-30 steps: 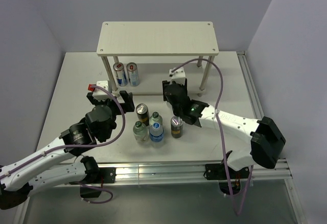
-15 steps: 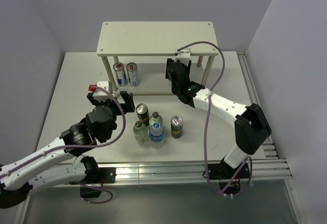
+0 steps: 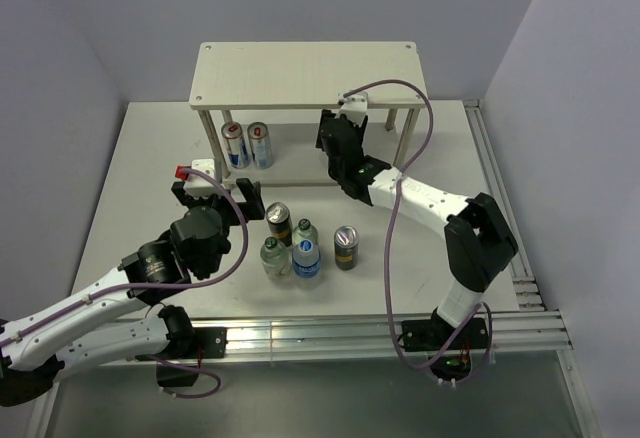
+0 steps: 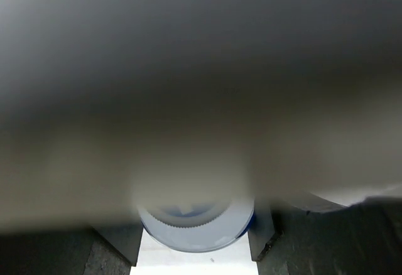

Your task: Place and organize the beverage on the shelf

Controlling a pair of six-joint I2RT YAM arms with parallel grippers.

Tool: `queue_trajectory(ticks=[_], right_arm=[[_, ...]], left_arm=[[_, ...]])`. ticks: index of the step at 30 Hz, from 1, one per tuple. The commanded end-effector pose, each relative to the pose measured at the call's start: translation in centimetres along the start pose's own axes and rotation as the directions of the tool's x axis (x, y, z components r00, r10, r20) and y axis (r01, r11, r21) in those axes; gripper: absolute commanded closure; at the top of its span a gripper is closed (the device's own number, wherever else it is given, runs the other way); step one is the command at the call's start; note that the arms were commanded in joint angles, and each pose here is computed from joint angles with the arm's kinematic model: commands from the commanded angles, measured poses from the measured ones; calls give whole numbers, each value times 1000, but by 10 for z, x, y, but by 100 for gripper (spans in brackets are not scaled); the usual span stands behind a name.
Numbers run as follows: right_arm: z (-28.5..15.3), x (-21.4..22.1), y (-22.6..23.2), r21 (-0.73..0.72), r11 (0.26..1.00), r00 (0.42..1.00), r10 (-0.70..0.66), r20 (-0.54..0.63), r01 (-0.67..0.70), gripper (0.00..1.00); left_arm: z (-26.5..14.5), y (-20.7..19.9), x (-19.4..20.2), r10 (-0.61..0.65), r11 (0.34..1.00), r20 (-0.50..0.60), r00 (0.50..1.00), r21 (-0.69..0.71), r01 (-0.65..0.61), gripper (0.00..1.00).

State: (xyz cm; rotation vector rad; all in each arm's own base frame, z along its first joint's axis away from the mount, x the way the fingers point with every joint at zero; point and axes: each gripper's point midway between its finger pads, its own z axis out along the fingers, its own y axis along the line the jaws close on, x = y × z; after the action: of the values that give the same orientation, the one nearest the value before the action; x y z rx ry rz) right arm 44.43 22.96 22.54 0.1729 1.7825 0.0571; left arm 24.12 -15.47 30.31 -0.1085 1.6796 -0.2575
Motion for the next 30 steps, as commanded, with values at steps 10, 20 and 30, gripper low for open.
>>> queue_trajectory(ticks=[10, 20, 30], right_arm=[[14, -34, 33, -52, 991, 990, 130, 59, -127, 20], [15, -23, 31, -42, 993, 993, 116, 37, -115, 16], [-2, -25, 30, -69, 993, 993, 104, 55, -100, 13]], left_arm=[[-3, 0, -13, -25, 1000, 39, 999, -3, 25, 1], [-6, 1, -15, -24, 1000, 47, 999, -5, 24, 1], [-8, 2, -14, -16, 1000, 49, 999, -15, 17, 1]])
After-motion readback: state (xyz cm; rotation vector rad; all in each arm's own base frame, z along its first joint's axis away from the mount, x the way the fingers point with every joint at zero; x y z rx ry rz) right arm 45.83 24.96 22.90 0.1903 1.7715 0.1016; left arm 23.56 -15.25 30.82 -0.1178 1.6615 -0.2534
